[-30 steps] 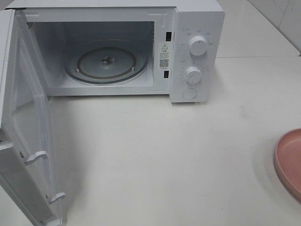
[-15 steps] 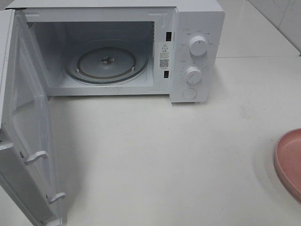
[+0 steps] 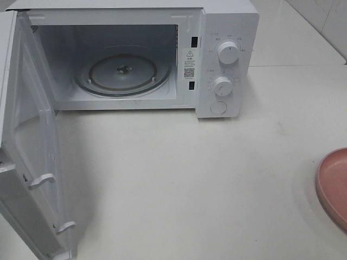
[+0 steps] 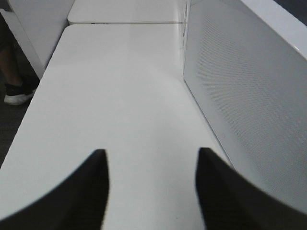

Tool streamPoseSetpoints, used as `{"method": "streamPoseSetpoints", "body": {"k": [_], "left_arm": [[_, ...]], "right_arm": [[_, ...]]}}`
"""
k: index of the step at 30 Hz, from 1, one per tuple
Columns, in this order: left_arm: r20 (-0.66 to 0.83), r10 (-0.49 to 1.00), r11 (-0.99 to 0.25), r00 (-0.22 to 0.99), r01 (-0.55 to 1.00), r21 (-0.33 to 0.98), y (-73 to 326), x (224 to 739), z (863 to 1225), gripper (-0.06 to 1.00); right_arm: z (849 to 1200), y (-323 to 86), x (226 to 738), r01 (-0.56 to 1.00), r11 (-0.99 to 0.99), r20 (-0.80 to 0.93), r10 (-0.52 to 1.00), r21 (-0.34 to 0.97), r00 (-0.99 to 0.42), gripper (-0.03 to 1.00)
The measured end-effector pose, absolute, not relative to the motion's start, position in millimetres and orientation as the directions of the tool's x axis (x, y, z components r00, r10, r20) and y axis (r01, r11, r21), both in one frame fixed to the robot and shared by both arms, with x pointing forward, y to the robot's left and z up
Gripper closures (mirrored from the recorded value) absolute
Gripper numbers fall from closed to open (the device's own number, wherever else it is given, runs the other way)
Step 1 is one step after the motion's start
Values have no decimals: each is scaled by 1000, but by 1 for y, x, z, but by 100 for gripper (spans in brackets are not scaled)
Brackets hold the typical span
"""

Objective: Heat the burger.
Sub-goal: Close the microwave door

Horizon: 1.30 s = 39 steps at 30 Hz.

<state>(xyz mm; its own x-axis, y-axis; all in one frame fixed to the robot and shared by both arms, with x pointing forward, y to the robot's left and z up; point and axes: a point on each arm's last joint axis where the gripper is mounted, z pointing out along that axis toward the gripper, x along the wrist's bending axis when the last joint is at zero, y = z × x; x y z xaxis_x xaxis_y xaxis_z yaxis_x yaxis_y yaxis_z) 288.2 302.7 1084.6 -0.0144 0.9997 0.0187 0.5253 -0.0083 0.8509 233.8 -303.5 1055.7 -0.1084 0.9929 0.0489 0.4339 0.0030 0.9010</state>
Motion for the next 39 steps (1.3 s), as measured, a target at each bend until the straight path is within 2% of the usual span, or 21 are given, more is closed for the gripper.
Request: {"method": "streamPoseSetpoints", "body": {"k": [1,2,3,6,11,14,15,22,28,35,38,39], "left_arm": [[19,1000,-8,-14,538,843,303,294,1084,67],[19,1000,-8,-14,538,843,303,294,1084,67],[18,1000,-8,-14,557,830,303,306,1083,86],[18,1000,-7,-13,573,820,304,326,1080,94],[20,1000,-9,-14,523,852,304,353,1067,94],[-43,999,47,-21,483,874,302,368,1053,94],[-96,995,100,-33,475,874,301,376,1042,94],[-91,995,96,-32,434,896,301,399,1020,94],[-54,996,28,67,353,935,281,417,1008,94],[-32,990,-20,141,353,936,266,426,993,94],[-13,975,-63,222,334,940,254,430,989,94],[-7,957,-89,290,317,944,244,433,986,94]], "right_arm": [[1056,-303,234,434,3,49,993,901,-108,21],[1056,-303,234,434,3,49,993,901,-108,21],[1056,-303,234,434,3,49,993,901,-108,21],[1056,-303,234,434,3,49,993,901,-108,21],[1056,-303,234,434,3,49,993,901,-108,21],[1056,-303,234,434,3,49,993,901,-108,21],[1056,-303,234,434,3,49,993,901,-108,21],[1056,-303,234,434,3,49,993,901,-108,21],[1056,-303,234,434,3,49,993,901,-108,21],[1056,-303,234,434,3,49,993,901,-108,21],[1056,-303,234,434,3,49,993,901,-108,21],[1056,-303,234,434,3,49,993,901,-108,21]]}}
